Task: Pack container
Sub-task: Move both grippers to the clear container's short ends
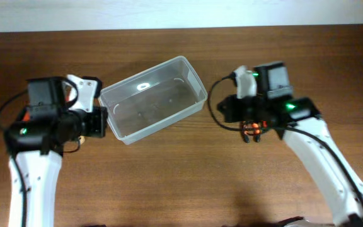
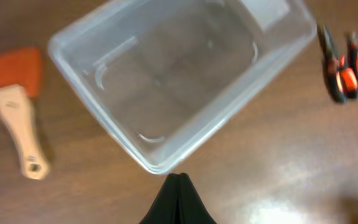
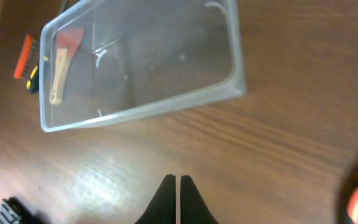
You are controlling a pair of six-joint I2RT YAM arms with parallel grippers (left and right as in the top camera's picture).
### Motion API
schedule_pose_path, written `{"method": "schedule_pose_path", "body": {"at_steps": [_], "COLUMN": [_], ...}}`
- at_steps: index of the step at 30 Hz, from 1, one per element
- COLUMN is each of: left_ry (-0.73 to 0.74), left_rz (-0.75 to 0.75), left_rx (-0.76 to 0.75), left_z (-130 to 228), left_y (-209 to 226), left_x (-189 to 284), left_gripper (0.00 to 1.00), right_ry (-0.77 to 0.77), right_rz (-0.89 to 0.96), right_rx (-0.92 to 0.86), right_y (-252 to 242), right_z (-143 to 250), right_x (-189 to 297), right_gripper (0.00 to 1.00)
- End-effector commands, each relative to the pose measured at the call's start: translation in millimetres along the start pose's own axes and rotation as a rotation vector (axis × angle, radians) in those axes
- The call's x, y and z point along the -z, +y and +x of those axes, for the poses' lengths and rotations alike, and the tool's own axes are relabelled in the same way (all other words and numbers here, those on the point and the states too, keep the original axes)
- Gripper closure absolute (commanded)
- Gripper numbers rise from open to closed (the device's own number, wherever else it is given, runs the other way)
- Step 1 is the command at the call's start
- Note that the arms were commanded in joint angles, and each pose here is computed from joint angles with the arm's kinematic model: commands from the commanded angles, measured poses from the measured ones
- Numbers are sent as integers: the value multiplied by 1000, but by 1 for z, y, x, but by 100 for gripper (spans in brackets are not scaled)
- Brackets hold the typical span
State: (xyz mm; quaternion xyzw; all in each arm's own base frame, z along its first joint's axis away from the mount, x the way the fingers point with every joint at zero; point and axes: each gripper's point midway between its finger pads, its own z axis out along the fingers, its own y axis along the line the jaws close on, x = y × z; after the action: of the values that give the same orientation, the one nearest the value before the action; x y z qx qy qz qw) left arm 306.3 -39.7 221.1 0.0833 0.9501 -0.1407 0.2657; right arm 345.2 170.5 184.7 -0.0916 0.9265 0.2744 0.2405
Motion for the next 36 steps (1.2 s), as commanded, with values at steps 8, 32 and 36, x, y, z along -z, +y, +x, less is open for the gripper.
{"method": "schedule_pose_path", "body": {"at_steps": [8, 32, 36], "left_ry": [145, 141, 143], "left_rz": [-197, -470, -467], "left_rx": [-84, 341, 341], "left_z": [11, 1, 0], "left_y": [-1, 128, 132], "left_x": [-32, -104, -116], "left_gripper": [98, 98, 98], "right_ry": [-89, -62, -71], "right_rz": [-26, 82, 119], "right_rx": [85, 50, 32], "right_y": [10, -16, -29], "right_z": [-33, -26, -29], "right_x": [-39, -40, -36], "right_gripper": [96, 96, 96]}}
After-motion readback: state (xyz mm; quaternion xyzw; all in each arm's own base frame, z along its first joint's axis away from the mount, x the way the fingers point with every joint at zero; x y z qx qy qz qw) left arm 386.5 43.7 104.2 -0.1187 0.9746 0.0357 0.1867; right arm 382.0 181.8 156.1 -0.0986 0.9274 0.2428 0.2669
